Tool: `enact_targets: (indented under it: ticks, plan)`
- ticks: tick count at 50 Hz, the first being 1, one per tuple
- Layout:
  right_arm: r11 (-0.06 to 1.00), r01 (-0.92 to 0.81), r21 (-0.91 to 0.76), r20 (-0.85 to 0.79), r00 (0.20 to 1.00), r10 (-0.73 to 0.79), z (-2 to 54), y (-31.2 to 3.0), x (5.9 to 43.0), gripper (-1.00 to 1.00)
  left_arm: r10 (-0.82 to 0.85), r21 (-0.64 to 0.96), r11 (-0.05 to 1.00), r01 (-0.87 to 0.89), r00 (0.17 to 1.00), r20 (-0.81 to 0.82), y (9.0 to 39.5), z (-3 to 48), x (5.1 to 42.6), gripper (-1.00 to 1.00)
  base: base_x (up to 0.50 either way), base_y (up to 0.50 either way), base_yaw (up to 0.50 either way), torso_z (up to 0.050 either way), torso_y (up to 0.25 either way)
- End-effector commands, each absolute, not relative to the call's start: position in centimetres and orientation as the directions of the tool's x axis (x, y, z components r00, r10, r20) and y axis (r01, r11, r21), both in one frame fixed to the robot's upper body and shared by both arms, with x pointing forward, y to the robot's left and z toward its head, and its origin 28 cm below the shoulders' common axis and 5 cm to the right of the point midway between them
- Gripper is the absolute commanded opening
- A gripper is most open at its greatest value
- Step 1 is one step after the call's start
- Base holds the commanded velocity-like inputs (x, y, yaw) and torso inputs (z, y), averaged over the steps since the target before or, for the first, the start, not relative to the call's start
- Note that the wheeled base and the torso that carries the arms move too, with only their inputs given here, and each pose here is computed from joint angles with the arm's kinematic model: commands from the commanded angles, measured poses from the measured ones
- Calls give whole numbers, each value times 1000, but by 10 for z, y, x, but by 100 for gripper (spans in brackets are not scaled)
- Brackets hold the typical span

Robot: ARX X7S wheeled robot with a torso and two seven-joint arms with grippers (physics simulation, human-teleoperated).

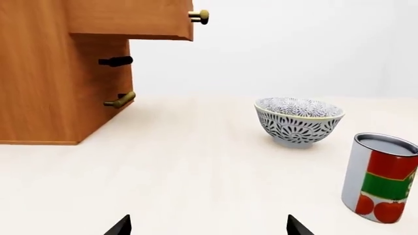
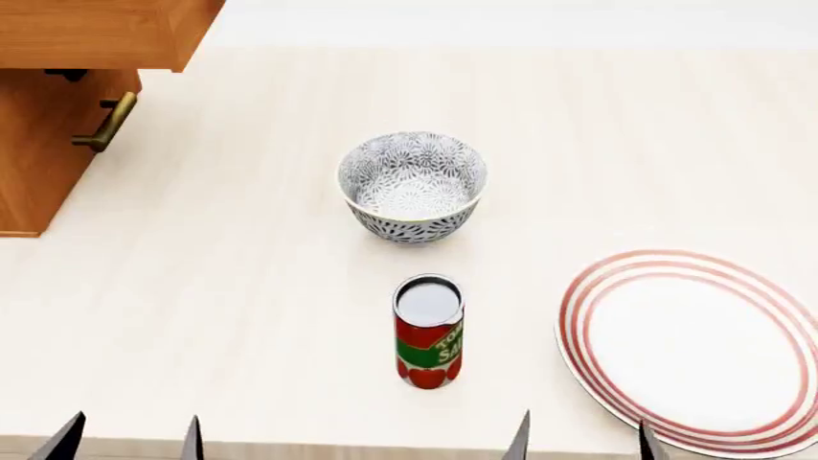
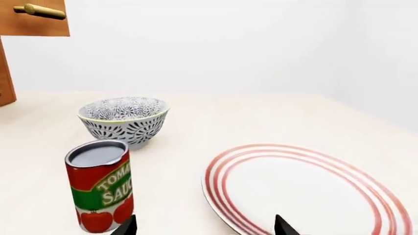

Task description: Put the bowl on the plate.

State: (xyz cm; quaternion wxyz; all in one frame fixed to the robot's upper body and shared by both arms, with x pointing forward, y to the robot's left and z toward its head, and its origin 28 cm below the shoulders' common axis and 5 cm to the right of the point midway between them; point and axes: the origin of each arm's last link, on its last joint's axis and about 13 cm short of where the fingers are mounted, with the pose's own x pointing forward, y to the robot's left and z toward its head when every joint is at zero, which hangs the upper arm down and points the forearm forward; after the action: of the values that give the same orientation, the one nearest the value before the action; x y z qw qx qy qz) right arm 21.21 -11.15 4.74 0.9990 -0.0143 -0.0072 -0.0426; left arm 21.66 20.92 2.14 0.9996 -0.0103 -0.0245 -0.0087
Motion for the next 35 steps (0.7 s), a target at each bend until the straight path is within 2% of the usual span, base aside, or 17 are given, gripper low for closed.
enact_targets:
  ticks: [1,17,35]
  plan:
    - [990,132,-55,29,991,-130,65,-118,218,100,-2,-24,1000,4,996,85,212,32,222,100,0,0,0,0,0]
    - [978,186,-96,51,982,-182,82,-124,222,100,1,-13,1000,0,992,129,214,43,228,100,0,0,0,0,0]
    - [983,152,-99,73,987,-145,93,-129,223,100,0,-11,1000,1,991,133,214,44,230,100,48,0,0,0,0]
